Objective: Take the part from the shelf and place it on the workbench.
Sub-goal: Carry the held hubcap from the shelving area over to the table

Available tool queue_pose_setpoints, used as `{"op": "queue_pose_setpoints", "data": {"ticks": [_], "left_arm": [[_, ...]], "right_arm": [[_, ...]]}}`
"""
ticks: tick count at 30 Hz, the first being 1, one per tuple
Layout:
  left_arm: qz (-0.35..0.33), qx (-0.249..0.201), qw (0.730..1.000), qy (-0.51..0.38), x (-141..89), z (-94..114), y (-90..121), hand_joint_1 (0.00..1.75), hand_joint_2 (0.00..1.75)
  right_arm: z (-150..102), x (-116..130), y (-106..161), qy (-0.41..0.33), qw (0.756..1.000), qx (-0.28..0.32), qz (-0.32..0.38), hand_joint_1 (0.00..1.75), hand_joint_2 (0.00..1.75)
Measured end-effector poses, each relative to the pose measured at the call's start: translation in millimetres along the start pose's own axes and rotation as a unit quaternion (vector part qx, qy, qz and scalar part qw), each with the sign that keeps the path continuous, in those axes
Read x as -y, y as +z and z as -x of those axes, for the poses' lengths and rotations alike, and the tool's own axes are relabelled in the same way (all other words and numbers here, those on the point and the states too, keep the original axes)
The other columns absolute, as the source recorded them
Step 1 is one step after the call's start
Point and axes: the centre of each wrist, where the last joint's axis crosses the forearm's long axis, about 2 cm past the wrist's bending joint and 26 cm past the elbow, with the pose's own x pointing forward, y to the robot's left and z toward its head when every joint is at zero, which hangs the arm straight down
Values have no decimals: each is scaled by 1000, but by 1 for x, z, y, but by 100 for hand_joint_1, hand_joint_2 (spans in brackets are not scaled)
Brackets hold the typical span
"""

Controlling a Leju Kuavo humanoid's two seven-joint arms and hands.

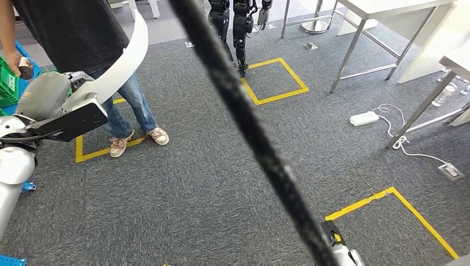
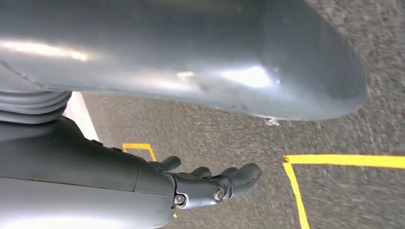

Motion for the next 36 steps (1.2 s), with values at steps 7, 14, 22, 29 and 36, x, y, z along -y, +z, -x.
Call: {"op": "queue_pose_setpoints", "data": {"ticks": [7,14,22,29,36], "left_arm": [[19,26,999,34,-4,-5,-9,175,175],[21,27,999,35,-8,-7,-12,175,175],[19,26,999,29,-9,-7,-13,175,175],[17,17,999,21,-13,1,-3,175,175],[13,22,1000,18,-14,-1,-5,175,175]], "right_arm": [[-1,1,0,1,1000,-2,0,0,0],[-1,2,0,1,1000,-1,2,0,0],[-1,2,0,-4,1000,0,3,0,0],[2,1,1,-2,1000,-5,-1,0,0],[4,0,2,-4,1000,-6,-2,0,0]]}}
